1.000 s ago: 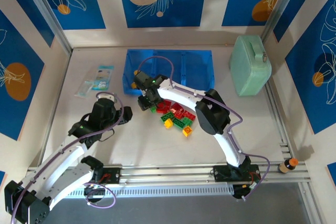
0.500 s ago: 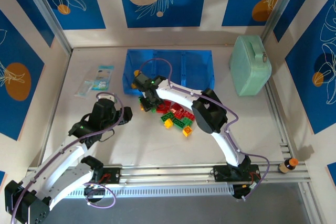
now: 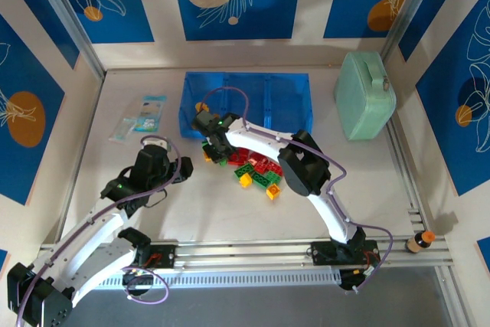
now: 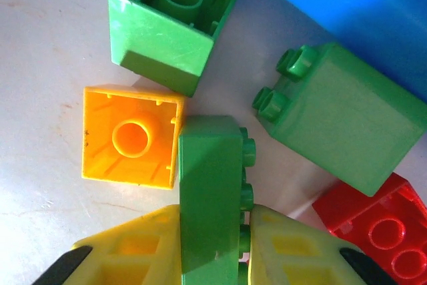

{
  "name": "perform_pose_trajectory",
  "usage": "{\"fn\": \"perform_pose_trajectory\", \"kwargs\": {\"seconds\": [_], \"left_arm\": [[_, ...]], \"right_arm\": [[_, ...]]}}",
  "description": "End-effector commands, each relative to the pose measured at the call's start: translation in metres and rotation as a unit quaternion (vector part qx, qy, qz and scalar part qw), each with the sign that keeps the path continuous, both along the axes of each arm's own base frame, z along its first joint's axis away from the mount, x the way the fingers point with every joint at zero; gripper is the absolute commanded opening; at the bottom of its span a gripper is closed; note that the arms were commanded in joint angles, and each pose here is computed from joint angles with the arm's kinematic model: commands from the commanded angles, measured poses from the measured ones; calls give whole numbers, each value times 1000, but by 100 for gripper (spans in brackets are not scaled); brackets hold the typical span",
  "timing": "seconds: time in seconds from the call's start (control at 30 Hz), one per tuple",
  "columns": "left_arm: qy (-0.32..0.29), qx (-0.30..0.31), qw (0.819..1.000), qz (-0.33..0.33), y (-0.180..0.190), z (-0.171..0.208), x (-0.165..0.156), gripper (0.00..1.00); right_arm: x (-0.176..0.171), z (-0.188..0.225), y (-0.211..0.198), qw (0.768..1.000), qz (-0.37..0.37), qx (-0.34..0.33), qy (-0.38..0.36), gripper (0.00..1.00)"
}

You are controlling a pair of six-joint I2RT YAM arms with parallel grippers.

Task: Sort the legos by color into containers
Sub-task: Pick up the lego from the center of the table, then place the lego in the container.

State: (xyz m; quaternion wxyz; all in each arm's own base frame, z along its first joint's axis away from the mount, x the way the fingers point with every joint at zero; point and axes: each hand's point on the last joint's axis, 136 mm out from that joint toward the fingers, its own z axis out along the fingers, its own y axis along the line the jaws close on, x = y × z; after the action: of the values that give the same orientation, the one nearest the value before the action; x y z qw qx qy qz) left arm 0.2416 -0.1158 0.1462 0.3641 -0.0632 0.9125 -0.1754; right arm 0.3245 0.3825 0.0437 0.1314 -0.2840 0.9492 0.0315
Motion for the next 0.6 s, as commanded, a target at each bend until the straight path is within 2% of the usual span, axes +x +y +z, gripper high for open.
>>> {"fn": "perform_pose_trajectory", "kwargs": {"seconds": [0.0,0.2,0.33,0.57], "left_arm": [[-5,4,1000,4,2,2,-1,67],[-6,6,1000,3,1,3,0,67],[-5,5,1000,-1,-1,2,2,67],[2,-1,1000,-17,-12,-1,5,67]], "right_arm": [[-10,33,-4,1000,-2,9,-16,26],[-9,93,-21,997,-19,45,-60,26],[8,131,-48,992,-56,64,-91,26],[58,133,-94,986,-124,68,-87,27]]}}
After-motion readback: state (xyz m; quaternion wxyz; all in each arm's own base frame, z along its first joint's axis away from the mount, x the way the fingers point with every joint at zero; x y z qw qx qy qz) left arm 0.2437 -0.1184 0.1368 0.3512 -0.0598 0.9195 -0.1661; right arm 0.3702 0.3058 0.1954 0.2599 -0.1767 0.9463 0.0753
